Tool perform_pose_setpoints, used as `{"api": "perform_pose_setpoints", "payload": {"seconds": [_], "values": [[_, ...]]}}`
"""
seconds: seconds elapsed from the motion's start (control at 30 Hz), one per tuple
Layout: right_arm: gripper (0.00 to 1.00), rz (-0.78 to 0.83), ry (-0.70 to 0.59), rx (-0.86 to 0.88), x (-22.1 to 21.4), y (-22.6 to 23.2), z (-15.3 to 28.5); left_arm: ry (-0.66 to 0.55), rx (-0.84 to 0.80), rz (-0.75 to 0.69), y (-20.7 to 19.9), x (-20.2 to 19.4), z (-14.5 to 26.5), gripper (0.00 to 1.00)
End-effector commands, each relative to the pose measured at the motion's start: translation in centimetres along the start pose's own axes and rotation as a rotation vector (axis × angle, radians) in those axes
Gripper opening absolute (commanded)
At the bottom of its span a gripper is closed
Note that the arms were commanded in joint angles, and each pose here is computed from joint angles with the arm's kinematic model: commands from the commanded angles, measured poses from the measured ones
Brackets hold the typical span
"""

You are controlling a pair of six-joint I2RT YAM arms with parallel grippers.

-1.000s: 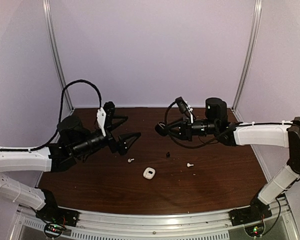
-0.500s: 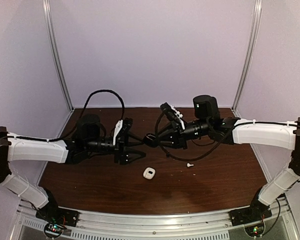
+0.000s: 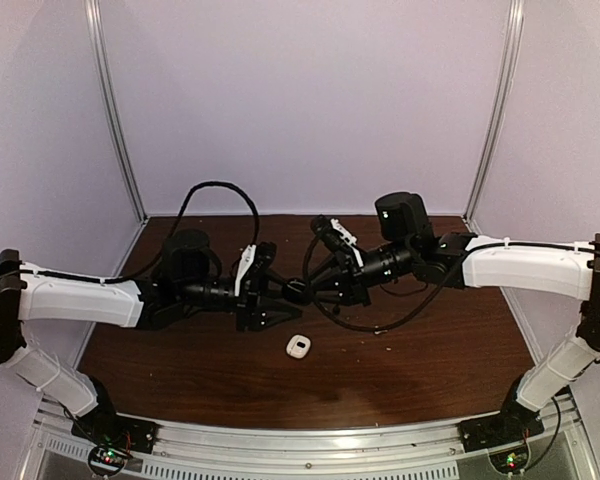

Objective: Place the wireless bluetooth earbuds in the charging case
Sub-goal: Pass from the right arm to the left

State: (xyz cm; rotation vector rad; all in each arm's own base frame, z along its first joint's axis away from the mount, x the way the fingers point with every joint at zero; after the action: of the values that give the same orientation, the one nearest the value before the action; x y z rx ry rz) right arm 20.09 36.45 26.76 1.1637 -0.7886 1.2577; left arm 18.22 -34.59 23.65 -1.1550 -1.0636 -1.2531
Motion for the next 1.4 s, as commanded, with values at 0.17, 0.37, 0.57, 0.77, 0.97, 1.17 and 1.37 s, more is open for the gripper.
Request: {"api": "perform_pose_setpoints", "payload": {"seconds": [0.17,0.37,0.57,0.77,0.97,1.17,1.37], "values": [[0.13,0.029,-0.009,-0.017,1.04,-0.09,-0.31,-0.072,0.006,-0.06,0.15,2.07,-0.25,0.37],[0.13,0.024,-0.008,-0.018,0.91,-0.12,-0.4,-0.097,-0.002,-0.054,0.12,2.26,-0.32,0.31],[0.13,0.022,-0.002,-0.022,0.74,-0.18,-0.41,-0.095,-0.002,-0.045,0.25,2.19,-0.46,0.22],[0.12,0.025,-0.003,-0.034,0.74,-0.22,-0.3,-0.107,0.007,-0.022,0.39,2.3,-0.45,0.28],[0.12,0.023,-0.003,-0.042,0.7,-0.29,-0.27,-0.13,0.004,-0.02,0.26,2.46,-0.32,0.29],[0.12,0.022,-0.005,-0.046,0.7,-0.27,-0.21,-0.137,0.012,-0.027,0.22,2.57,-0.14,0.18],[0.48,0.03,-0.046,-0.076,1.26,-0.15,0.39,-0.151,0.018,-0.048,-0.19,2.39,0.39,0.09]]}}
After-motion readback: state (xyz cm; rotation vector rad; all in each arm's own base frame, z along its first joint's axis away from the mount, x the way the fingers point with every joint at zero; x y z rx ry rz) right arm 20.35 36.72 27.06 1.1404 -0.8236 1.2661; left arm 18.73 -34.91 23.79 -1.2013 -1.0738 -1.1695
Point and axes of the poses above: each gripper's point midway between its finger pads, its own z axis back along the fingers, its own y axis along the line the jaws close on, x = y × z, the point moved 4 cm from there along z, back along the fingers, and after that the axes turned 1 degree about z, right-handed, at the moved point
